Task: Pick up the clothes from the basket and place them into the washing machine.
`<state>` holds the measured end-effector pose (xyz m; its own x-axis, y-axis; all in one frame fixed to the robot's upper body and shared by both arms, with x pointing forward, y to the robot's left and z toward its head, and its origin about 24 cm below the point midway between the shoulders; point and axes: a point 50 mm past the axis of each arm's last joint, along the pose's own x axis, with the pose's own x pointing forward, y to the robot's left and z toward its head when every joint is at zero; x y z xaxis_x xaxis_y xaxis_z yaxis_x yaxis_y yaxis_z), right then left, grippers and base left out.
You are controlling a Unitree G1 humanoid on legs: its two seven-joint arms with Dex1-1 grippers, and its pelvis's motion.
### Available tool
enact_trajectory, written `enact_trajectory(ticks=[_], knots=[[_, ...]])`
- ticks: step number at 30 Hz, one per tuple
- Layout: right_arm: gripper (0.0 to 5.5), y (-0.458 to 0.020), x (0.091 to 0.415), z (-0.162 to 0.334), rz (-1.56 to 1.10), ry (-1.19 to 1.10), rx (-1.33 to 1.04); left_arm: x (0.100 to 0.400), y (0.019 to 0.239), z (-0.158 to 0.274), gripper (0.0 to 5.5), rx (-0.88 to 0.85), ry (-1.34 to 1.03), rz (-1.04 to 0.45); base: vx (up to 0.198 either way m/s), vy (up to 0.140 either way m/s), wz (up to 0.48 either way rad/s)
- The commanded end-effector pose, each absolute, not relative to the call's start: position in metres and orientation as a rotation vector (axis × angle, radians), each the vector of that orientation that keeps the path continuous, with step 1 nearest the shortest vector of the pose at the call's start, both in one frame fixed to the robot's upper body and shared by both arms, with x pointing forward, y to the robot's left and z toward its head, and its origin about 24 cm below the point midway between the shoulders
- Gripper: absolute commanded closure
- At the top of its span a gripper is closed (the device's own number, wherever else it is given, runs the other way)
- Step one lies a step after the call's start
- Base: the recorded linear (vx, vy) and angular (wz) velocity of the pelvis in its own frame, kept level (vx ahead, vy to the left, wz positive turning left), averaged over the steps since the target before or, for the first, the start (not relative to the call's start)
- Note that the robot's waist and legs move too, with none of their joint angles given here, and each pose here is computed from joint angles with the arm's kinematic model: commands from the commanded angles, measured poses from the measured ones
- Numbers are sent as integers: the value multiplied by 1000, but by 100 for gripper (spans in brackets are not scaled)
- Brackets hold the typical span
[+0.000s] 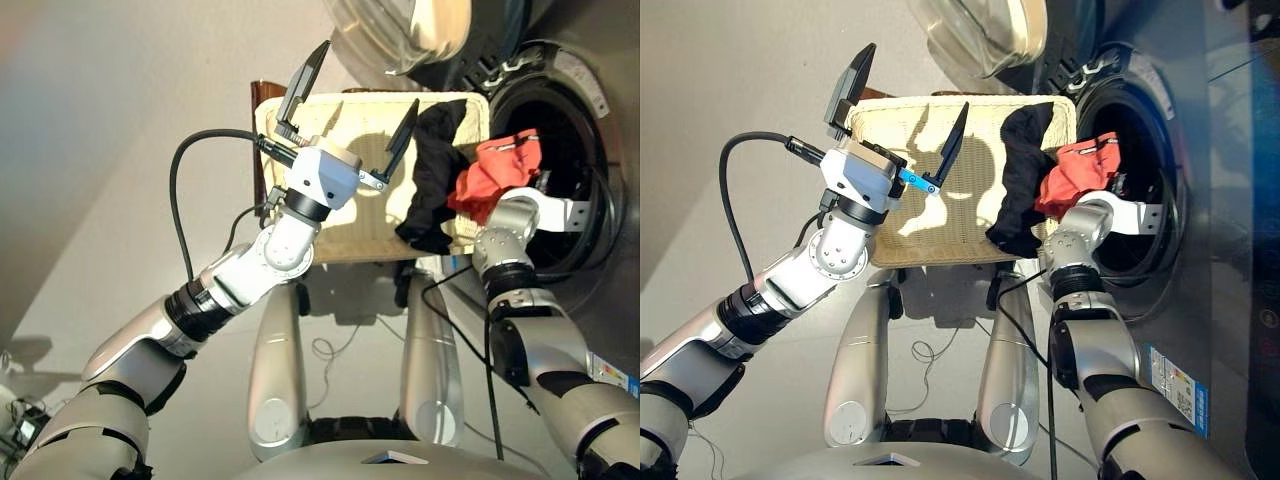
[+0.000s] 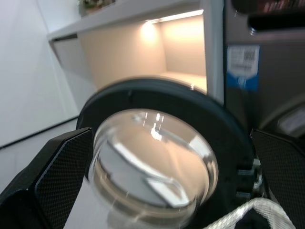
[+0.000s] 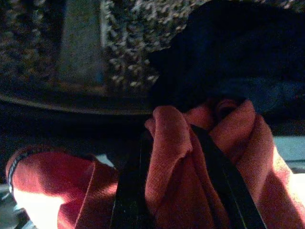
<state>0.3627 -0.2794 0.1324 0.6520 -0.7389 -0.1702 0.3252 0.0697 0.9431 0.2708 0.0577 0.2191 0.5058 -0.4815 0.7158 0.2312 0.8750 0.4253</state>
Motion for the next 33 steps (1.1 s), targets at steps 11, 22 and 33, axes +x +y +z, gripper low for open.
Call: enact_trajectory(ticks=[11, 22, 33], knots=[[550, -404, 296, 217, -1117, -829, 1015, 230, 69, 264, 0, 174, -1231, -466, -12, -18, 46], [550, -416, 278, 249, -1325, -849, 792, 225, 69, 269, 0, 181, -1300, -422, 0, 0, 0], [0, -384, 309, 209, -1137, -672, 647, 228, 67, 270, 0, 188, -1304, -421, 0, 0, 0]])
